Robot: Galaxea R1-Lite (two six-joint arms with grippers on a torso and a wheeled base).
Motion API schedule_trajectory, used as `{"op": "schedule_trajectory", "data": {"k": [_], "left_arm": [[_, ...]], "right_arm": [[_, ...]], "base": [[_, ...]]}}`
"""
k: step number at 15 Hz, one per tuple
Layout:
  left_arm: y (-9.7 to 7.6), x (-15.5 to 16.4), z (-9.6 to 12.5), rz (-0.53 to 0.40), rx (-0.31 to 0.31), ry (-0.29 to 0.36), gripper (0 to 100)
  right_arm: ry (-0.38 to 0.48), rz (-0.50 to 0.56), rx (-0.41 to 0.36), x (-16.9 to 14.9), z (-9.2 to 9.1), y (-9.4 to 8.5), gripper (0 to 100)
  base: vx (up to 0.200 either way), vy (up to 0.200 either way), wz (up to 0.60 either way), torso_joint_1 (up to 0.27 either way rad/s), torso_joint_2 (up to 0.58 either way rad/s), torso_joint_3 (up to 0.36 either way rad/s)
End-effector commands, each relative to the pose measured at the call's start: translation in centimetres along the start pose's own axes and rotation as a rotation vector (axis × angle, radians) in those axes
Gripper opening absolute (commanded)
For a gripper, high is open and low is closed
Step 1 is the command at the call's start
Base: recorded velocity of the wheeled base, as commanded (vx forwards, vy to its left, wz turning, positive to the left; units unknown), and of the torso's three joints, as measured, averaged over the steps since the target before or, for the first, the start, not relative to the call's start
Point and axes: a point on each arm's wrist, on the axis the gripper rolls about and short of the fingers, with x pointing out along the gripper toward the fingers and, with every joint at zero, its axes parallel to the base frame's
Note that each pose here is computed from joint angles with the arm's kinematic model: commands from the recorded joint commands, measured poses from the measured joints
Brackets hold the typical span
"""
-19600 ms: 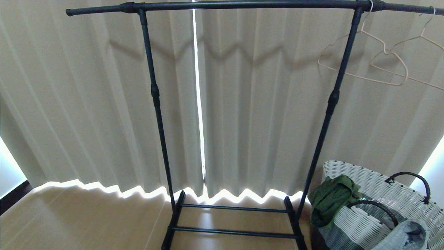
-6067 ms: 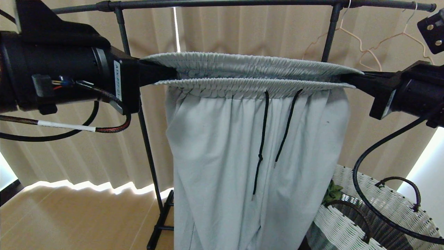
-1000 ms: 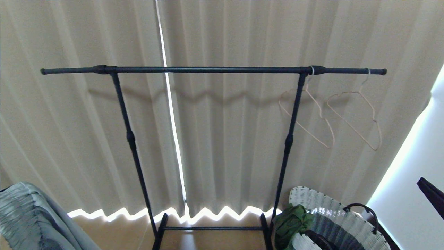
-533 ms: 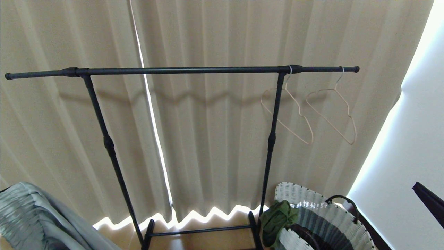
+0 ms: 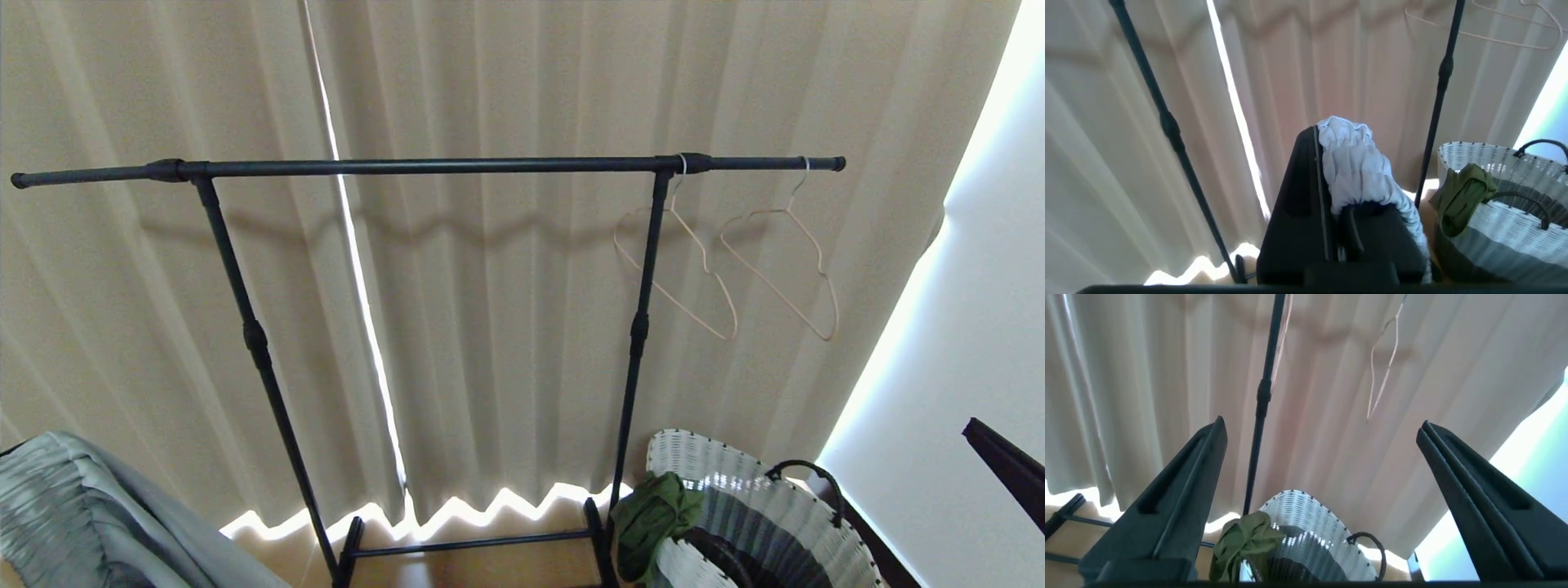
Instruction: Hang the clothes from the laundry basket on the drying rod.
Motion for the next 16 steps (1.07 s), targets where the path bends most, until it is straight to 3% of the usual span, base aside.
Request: {"op": "schedule_trajectory", "data": {"k": [1,5,13,16], "left_arm": [[0.00,0.01,0.01,0.000,0.000,0.000,0],[0.00,0.01,0.01,0.000,0.000,0.000,0],[0.00,0.04,-0.05,0.000,-0.009,0.006,0],[-0.05,0.09,-0.49,-0.004,-0.010,0.025,0]], "right_arm": [[0.005,0.001,0.001,0.10,-0.05,-0.02,100],[0.006,0.001,0.003,0.09,-0.09,-0.01,100],[0.042,0.003,0.023,0.06,-0.47,0.04,100],[0.058,0.005,0.027,-0.06,-0.59,0.10,100]], "base": [[0.000,-0.200,0.00,0.002,0.00,0.007],[0.000,-0.200,0.00,0.006,0.00,0.004],[0.000,0.000,0.00,0.000,0.00,0.000],[0.200,0.000,0.00,-0.006,0.00,0.001]]}}
